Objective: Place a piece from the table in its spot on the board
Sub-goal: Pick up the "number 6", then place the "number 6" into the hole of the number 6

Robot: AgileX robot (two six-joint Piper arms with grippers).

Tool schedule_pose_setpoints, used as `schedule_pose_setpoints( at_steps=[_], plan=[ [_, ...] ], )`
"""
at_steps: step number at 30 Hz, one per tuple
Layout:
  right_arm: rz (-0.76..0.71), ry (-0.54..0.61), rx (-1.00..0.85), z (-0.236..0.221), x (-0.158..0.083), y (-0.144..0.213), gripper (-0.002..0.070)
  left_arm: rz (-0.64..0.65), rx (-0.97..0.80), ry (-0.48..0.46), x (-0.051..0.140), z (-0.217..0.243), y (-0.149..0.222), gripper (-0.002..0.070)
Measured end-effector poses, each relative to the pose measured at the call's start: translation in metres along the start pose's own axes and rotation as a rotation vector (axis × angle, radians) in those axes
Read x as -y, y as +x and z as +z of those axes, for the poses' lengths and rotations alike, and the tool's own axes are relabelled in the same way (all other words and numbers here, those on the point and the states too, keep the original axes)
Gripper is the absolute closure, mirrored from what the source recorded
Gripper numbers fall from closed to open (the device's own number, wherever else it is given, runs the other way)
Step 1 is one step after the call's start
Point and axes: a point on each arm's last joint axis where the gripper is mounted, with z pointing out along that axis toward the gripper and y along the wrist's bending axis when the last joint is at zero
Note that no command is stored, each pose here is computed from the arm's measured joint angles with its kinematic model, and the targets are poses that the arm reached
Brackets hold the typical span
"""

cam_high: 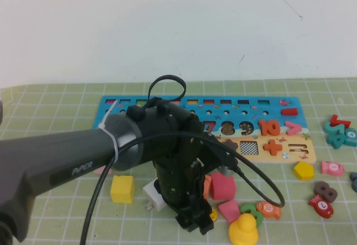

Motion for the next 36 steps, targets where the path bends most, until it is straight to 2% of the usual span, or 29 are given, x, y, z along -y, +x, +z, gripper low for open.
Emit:
schedule_pose_setpoints(
  at_steps=[4, 8, 15, 24, 29, 32, 36],
  plan=[
    [0.000, 0.000, 0.000, 0.000, 0.000, 0.000, 0.0678, 0.009, -0.002, -0.007, -0.001, 0.000, 0.000, 0.0337],
    [0.000, 0.000, 0.000, 0.000, 0.000, 0.000, 0.0678, 0.017, 0.009, -0.011, -0.001, -0.009, -0.005, 0.0340],
    [0.000, 0.000, 0.000, 0.000, 0.000, 0.000, 0.0678, 0.039, 0.084, -0.043, -0.004, -0.061, -0.020, 0.0340],
    [0.001, -0.001, 0.000, 0.000, 0.000, 0.000, 0.0678, 0.070, 0.227, -0.144, -0.013, -0.112, -0.041, 0.0340],
    [0.001, -0.001, 0.000, 0.000, 0.000, 0.000, 0.0678, 0.042, 0.275, -0.168, -0.036, -0.120, -0.046, 0.0340],
    [0.001, -0.001, 0.000, 0.000, 0.000, 0.000, 0.0678, 0.004, 0.271, -0.153, -0.057, -0.112, -0.048, 0.0340],
    [0.001, -0.001, 0.000, 0.000, 0.000, 0.000, 0.0678, 0.025, 0.275, -0.109, -0.083, -0.097, -0.053, 0.0340]
  ],
)
